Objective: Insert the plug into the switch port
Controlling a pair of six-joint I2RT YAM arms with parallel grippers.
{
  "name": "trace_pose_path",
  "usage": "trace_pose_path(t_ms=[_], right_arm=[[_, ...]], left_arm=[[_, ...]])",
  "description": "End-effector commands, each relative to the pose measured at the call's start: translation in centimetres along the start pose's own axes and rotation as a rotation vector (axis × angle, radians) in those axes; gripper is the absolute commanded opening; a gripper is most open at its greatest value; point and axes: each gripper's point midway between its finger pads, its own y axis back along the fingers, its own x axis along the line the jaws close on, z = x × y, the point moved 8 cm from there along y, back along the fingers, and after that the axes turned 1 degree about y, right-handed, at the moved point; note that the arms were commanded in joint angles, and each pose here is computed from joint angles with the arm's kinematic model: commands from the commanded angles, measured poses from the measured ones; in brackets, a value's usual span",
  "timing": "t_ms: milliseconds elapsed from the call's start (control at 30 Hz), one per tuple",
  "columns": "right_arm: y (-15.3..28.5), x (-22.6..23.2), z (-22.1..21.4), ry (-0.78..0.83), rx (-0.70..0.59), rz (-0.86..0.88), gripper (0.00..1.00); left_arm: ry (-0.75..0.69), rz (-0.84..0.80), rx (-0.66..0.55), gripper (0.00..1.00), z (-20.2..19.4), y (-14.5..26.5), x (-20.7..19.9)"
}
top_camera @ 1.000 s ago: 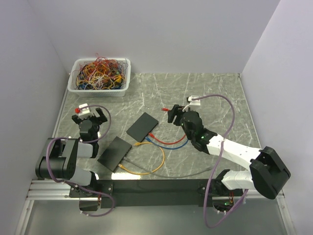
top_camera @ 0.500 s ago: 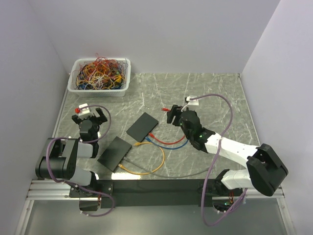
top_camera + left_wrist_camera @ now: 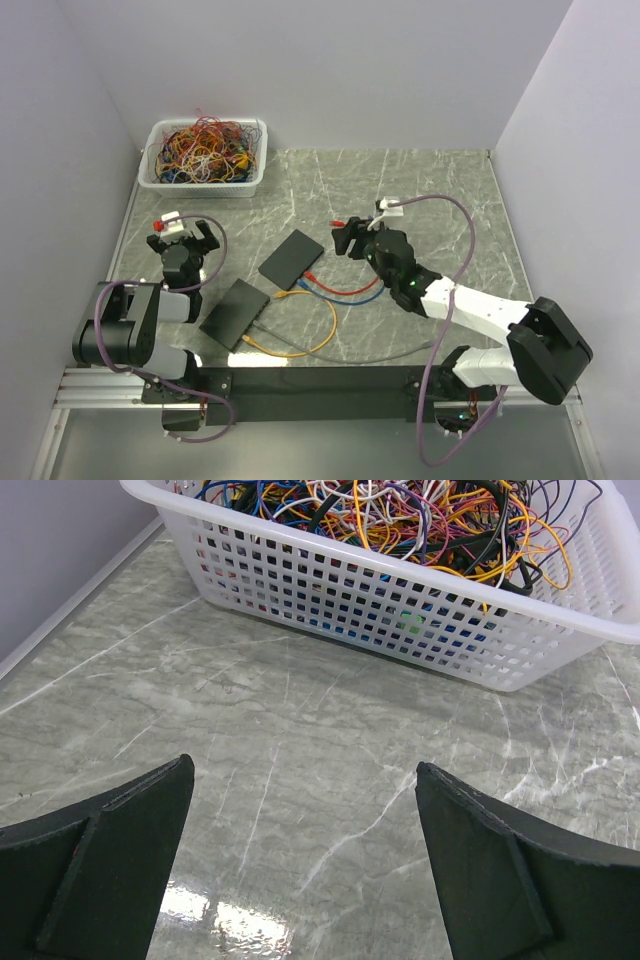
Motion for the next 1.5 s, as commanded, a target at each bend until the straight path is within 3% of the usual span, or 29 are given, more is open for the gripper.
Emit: trace_pose_path(t_ms=[0, 400, 967, 1000, 1067, 1300, 1400, 1467], right_arm=[[0.5, 2.0, 0.9, 0.003, -0.064, 0.111, 0.72], [-2.0, 3.6, -1.4, 0.06, 0.076, 0.111, 0.71], [0.8, 6.0, -0.5, 0.088, 0.001, 0.312, 0.72], [0.7, 6.1, -0.4, 0.088, -0.001, 0.309, 0.71], [0.8, 6.1, -0.4, 0.093, 0.003, 0.305, 0.71], [1.4, 6.4, 0.3, 0.088, -0.027, 0.314, 0.72], [1.5, 6.4, 0.4, 0.081, -0.031, 0.307, 0.72], [1.6, 6.5, 0.4, 0.074, -0.022, 0.315, 0.72]], left_arm=[[0.004, -0.027, -0.057, 0.99, 1.1, -0.4, -0.3], [0.005, -0.027, -0.057, 0.99, 1.1, -0.4, -0.3], [-0.009, -0.047, -0.068, 0.99, 2.3, -1.0, -1.1], [-0.04, 0.004, 0.026, 0.99, 1.8, -0.9, -0.7], [-0.027, 0.034, 0.018, 0.99, 4.5, -1.9, -1.6], [0.237, -0.123, 0.015, 0.99, 11.8, 2.6, -4.4], [0.304, -0.237, 0.07, 0.99, 11.8, 5.4, -5.0], [0.326, -0.22, 0.149, 0.99, 10.5, 6.8, -4.6]])
